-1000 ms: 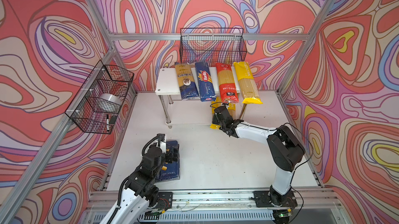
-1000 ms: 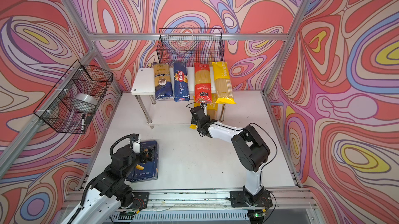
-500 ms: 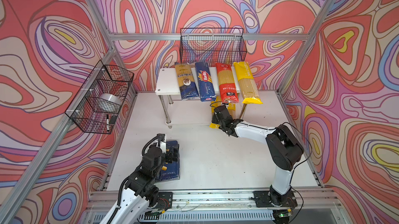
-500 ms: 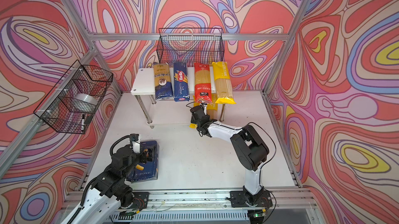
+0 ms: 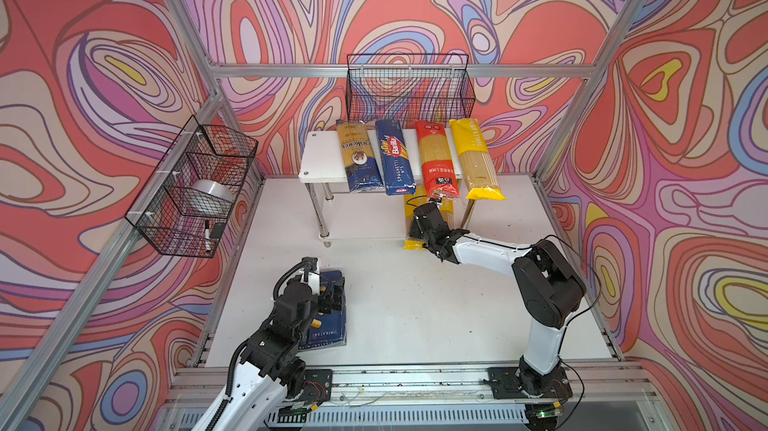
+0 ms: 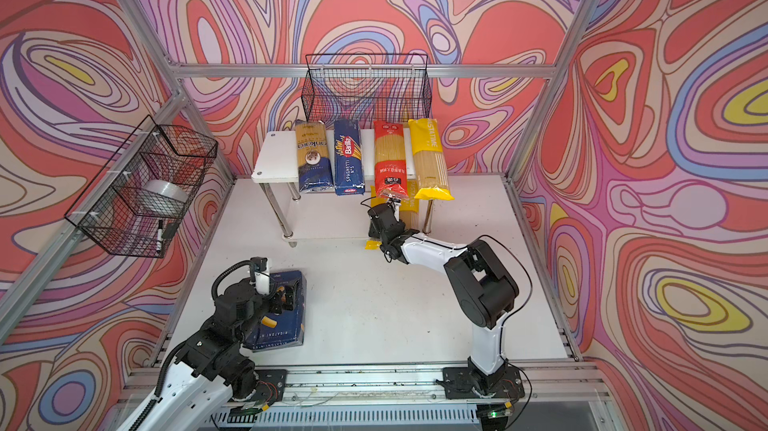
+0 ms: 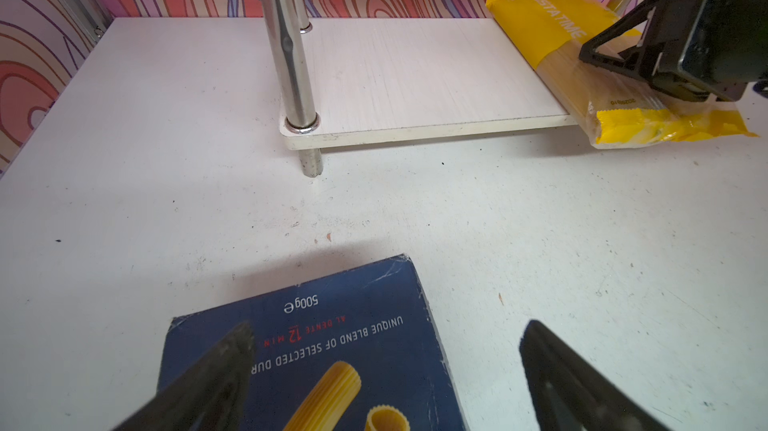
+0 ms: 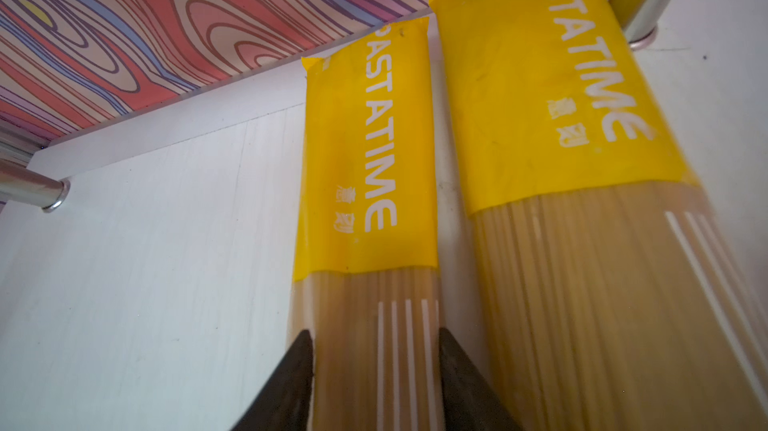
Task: Place and organize the pasta boxes and bags onto the shelf
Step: 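Open the right gripper, release the bag, and swing toward the blue box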
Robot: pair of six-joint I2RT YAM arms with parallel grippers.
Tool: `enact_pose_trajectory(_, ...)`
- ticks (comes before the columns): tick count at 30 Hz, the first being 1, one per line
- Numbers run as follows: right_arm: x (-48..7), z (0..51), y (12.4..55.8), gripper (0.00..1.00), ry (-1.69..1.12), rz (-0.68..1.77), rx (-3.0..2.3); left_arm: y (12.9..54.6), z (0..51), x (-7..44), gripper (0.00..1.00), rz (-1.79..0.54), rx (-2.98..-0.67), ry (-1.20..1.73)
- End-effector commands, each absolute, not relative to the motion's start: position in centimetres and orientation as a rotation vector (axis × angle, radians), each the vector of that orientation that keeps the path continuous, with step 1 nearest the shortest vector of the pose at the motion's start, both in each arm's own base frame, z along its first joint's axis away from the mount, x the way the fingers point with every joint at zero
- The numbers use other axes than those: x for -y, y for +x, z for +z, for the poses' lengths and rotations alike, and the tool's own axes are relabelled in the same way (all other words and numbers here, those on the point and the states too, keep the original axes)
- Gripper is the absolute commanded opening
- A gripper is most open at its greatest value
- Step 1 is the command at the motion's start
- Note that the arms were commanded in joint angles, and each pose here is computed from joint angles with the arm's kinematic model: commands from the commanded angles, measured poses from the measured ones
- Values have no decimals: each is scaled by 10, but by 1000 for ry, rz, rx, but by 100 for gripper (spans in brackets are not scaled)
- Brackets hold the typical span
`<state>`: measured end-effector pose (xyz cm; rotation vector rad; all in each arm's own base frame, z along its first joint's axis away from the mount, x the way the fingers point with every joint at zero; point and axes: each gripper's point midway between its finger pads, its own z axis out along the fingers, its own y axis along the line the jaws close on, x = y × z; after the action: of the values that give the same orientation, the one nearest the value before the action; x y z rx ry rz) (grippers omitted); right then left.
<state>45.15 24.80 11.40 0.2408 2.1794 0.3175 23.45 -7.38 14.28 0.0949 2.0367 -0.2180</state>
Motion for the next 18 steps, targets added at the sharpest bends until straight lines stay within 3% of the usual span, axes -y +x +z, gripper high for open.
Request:
enact_pose_trajectory(1,-246,124,445,52,262,370,-2159,237,151,73,100,-213,-2015,92)
enact_pose_trajectory(6,-258,116,420,55,238,457,-2221,237,151,73,100,-213,-2016,92)
enact_pose_trajectory(11,-283,143,379,58,142,439,-2227,237,152,71,100,-208,-2009,83)
enact_pose_trajectory(18,-266,171,330,60,137,473,-2250,236,154,68,100,-200,-1998,64)
